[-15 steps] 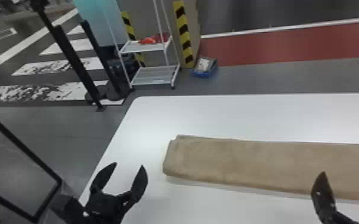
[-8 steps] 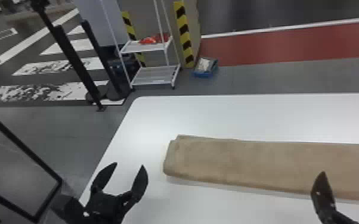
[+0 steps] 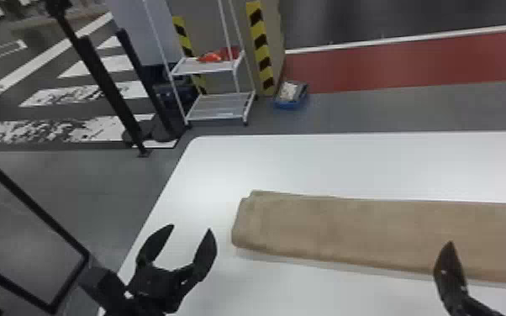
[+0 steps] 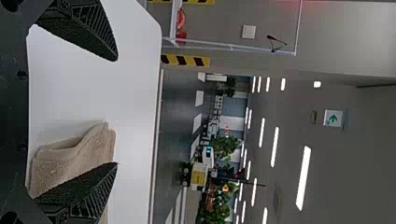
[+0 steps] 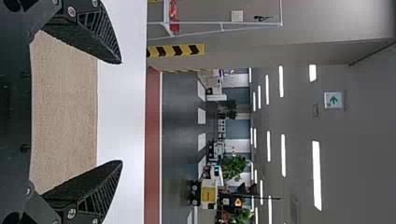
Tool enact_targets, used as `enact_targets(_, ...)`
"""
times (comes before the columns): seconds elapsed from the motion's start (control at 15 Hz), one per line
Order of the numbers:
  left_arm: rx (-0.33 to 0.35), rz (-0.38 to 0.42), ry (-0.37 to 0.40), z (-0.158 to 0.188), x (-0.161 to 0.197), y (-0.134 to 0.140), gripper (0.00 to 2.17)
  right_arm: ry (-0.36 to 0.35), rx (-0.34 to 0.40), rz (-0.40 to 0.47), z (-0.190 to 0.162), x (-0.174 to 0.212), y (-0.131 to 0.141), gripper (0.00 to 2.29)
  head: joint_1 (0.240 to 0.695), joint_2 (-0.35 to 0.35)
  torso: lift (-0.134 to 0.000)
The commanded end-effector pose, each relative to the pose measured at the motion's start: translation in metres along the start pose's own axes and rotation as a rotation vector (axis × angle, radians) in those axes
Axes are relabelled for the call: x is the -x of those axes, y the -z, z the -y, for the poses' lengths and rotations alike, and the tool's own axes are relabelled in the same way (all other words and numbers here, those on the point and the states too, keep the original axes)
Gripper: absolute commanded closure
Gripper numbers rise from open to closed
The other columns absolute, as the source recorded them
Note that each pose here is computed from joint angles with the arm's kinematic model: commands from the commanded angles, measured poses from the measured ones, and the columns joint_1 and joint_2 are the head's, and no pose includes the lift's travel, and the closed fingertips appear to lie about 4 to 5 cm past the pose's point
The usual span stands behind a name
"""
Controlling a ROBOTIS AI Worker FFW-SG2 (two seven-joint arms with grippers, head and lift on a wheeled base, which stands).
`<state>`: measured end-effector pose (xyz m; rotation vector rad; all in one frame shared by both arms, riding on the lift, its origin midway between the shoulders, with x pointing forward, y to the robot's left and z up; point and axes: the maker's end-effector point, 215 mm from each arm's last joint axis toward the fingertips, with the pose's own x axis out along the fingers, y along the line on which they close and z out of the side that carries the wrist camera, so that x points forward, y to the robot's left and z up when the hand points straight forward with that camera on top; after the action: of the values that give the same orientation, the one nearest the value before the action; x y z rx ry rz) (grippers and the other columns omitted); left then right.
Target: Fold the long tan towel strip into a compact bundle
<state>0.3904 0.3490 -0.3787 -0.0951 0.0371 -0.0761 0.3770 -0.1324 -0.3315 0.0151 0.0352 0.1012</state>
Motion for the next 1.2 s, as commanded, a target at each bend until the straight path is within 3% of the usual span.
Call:
enact_targets(0.0, 0.018, -0.025, 0.037, 0.014, -0.008, -0.005, 0.08, -0.01, -0.009, -0.014, -0.008, -0.004, 0.003, 0.13, 0.695, 0.315, -0.12)
enact_targets(0.47, 0.178, -0.304, 0.169, 0.047, -0.046, 0.036, 0.08, -0.033, -0.008, -0.057, -0.019, -0.013, 0.014, 0.13, 0.695, 0.266, -0.12)
enact_targets(0.73, 0.175, -0.351, 0.156, 0.043, -0.053, 0.044, 0.08, -0.088, 0.005, -0.088, -0.04, -0.02, 0.029, 0.13, 0.695, 0.254, -0.12)
enact_targets(1.13, 0.209, -0.402, 0.139, 0.037, -0.062, 0.074, 0.08, -0.101, 0.012, -0.106, -0.042, -0.018, 0.038, 0.13, 0.695, 0.281, -0.12)
